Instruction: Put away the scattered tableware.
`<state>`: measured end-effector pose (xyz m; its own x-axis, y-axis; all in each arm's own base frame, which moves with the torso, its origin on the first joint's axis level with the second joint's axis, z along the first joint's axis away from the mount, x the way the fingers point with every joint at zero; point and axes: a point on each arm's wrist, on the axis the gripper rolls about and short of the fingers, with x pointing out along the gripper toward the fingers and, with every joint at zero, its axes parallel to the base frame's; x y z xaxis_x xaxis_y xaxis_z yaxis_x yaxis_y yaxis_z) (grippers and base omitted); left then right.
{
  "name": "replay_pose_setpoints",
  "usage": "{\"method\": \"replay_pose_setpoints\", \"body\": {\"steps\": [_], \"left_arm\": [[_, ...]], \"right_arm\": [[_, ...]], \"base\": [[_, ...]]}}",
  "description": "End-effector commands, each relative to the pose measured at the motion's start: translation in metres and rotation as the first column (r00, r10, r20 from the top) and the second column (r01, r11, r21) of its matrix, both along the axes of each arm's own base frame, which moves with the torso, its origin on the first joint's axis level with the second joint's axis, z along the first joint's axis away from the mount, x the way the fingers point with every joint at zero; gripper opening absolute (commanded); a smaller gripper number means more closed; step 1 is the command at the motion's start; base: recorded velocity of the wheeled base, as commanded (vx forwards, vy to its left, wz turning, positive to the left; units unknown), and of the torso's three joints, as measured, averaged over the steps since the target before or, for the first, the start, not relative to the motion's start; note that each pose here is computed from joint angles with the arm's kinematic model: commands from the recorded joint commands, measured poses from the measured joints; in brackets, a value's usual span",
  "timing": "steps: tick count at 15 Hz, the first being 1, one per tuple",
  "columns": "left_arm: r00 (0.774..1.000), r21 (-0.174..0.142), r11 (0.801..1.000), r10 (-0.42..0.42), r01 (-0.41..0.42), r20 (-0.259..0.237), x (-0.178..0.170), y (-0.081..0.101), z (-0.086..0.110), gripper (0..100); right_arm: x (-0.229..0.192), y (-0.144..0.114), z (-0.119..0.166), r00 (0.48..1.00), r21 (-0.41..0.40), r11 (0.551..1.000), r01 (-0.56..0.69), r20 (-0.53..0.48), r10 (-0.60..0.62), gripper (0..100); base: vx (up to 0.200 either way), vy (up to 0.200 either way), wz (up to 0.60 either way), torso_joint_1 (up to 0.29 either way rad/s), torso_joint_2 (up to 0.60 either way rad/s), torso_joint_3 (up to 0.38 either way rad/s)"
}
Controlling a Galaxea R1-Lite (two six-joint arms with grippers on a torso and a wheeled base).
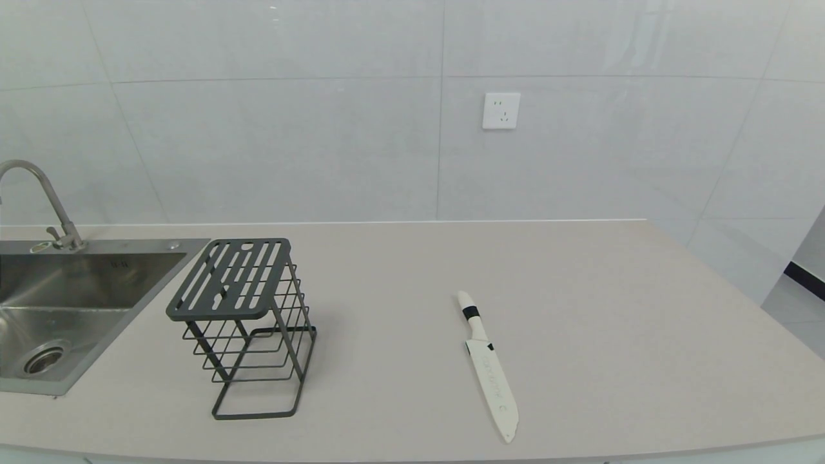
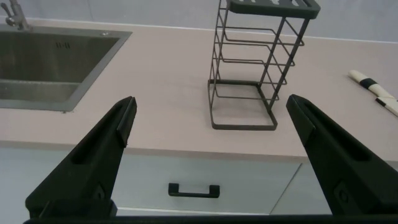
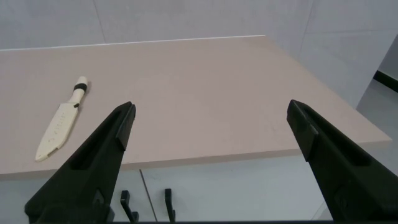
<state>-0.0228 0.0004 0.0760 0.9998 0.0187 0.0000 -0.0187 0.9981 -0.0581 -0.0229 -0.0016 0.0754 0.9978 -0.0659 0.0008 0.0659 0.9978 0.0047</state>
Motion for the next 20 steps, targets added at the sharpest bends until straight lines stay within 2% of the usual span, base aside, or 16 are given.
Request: {"method": "replay_pose_setpoints", "body": {"steps": [1, 7, 13, 16, 20], "left_arm": [[1.000, 0.000, 1.000, 0.001, -0.001, -0.002, 0.0001, 0.0000, 0.0000, 100], [1.000, 0.000, 1.000, 0.001, -0.001, -0.002, 0.0001, 0.0000, 0.0000, 100], [1.000, 0.000, 1.000, 0.001, -0.001, -0.002, 0.0001, 0.0000, 0.0000, 100], [1.000, 0.000, 1.000, 0.001, -0.001, -0.002, 0.0001, 0.0000, 0.0000, 100], [1.000, 0.000, 1.000, 0.003, -0.003, -0.002, 0.0001, 0.0001, 0.0000, 100]], "right_arm": [[0.0001, 0.0000, 0.0001, 1.000, 0.000, 1.000, 0.000, -0.001, 0.000, 100], [0.0001, 0.0000, 0.0001, 1.000, -0.002, 1.000, 0.000, -0.001, 0.000, 100], [0.0001, 0.0000, 0.0001, 1.000, 0.000, 1.000, 0.000, -0.001, 0.000, 100], [0.0001, -0.0001, 0.0001, 1.000, 0.000, 1.000, 0.003, -0.001, -0.003, 100], [0.0001, -0.0001, 0.0001, 1.000, 0.001, 1.000, 0.003, -0.001, -0.003, 100]], "base": [[0.000, 0.000, 0.00, 0.000, 0.00, 0.000], [0.000, 0.000, 0.00, 0.000, 0.00, 0.000], [0.000, 0.000, 0.00, 0.244, -0.10, 0.128], [0.000, 0.000, 0.00, 0.028, -0.01, 0.020], [0.000, 0.000, 0.00, 0.151, -0.40, -0.239]]}}
